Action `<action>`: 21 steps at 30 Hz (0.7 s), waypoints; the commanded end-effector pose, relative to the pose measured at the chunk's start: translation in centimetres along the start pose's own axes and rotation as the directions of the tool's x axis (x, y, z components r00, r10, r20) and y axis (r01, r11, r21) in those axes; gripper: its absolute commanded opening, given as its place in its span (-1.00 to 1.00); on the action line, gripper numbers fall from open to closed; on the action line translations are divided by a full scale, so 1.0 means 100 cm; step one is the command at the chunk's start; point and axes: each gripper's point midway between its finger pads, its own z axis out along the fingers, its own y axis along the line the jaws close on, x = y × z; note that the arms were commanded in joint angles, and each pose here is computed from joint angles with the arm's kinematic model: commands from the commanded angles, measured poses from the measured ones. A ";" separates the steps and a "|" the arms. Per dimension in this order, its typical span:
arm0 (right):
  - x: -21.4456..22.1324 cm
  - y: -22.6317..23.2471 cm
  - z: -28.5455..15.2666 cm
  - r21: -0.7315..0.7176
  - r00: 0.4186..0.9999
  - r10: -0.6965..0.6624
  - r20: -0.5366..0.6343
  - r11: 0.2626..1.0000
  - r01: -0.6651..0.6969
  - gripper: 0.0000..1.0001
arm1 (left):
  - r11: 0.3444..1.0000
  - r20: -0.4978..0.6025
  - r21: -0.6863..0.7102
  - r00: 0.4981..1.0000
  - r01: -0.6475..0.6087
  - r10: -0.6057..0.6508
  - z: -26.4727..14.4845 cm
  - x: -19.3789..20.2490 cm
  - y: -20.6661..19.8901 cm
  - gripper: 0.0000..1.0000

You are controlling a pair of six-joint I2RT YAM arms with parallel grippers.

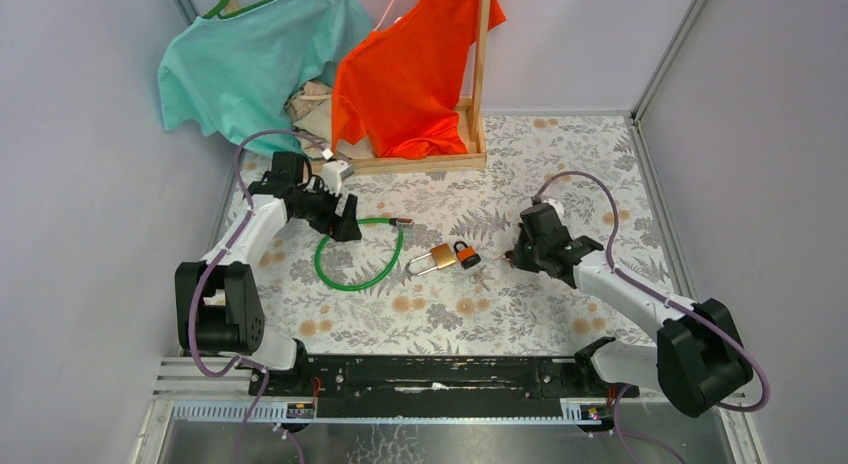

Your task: Unlock with the key

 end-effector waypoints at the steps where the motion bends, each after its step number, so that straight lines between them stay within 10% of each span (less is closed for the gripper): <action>1: -0.031 0.086 -0.045 -0.407 0.994 -0.093 0.060 0.907 0.110 -1.00 | 0.988 0.034 0.142 0.997 -0.067 0.062 -0.003 -0.013 -0.033 0.82; 12: -0.029 0.193 -0.146 -0.915 0.970 -0.243 0.008 0.390 0.106 -1.00 | 0.864 0.033 0.471 0.982 -0.181 0.187 0.014 -0.031 -0.131 0.98; 21: -0.013 0.215 -0.179 -0.986 0.940 -0.338 -0.051 0.164 0.005 -1.00 | 0.735 0.150 0.626 0.965 -0.260 0.214 -0.016 -0.053 -0.172 0.92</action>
